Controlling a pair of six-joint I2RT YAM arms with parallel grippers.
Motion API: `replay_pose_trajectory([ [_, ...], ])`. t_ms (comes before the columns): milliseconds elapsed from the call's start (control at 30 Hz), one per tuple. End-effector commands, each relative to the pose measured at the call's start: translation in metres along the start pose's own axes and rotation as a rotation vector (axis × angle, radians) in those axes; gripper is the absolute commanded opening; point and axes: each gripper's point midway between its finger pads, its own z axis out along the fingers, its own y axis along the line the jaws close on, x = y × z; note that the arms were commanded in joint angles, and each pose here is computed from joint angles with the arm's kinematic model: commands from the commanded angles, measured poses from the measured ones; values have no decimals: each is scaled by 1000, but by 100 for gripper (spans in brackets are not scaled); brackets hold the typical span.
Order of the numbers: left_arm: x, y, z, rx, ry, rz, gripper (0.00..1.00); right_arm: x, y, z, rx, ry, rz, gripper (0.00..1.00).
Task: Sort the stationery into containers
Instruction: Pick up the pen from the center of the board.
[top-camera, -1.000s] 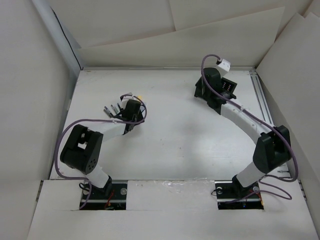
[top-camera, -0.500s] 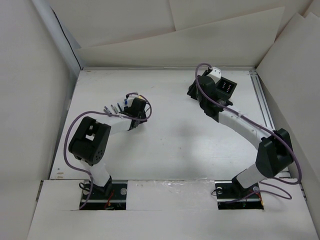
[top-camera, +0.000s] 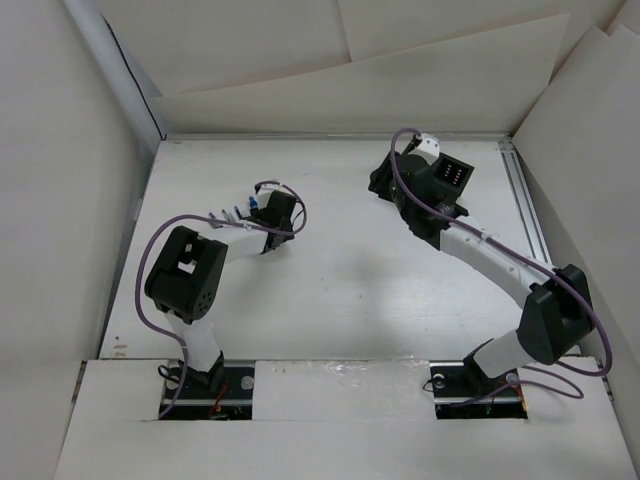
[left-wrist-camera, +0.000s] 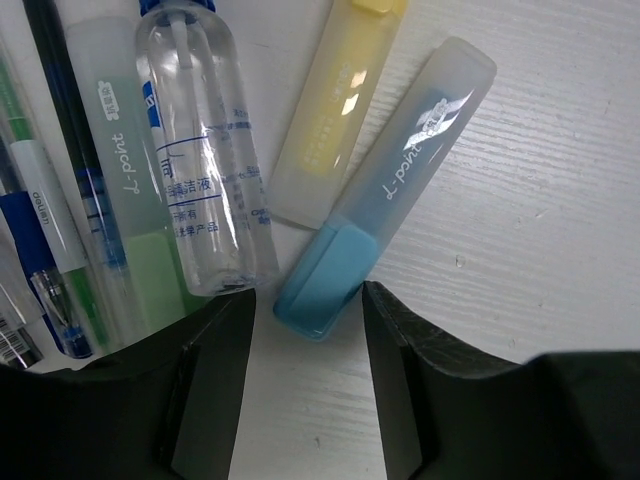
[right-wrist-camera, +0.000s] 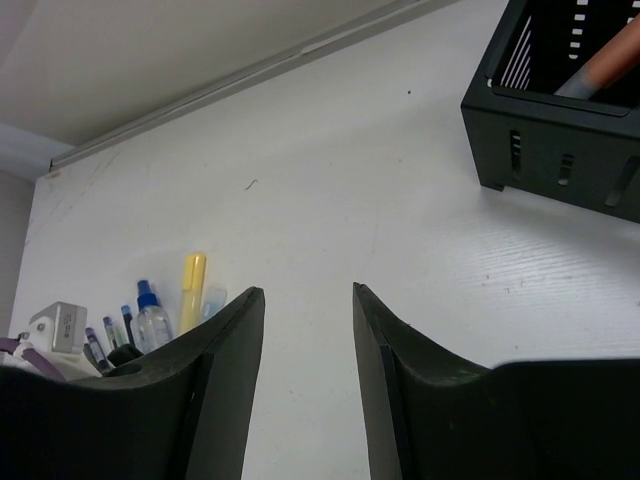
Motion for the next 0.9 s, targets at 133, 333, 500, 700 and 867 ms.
replay_pose_trajectory([
  [133,-11,-10,-2,21,-14,32,37,-21,23,-14,-82,-57,24,50],
  [333,-9,-17,-4,74,-7,32,33,-20,31,-20,-102,-54,23,51],
  [500,-8,-27,-6,117,-7,53,24,-25,36,-27,-123,-65,21,57],
  [700,-1,-35,-8,117,-7,78,15,-25,38,-36,-152,-56,24,75],
  [867,-3,-35,-9,117,-7,78,29,-25,42,-43,-187,-44,26,80],
])
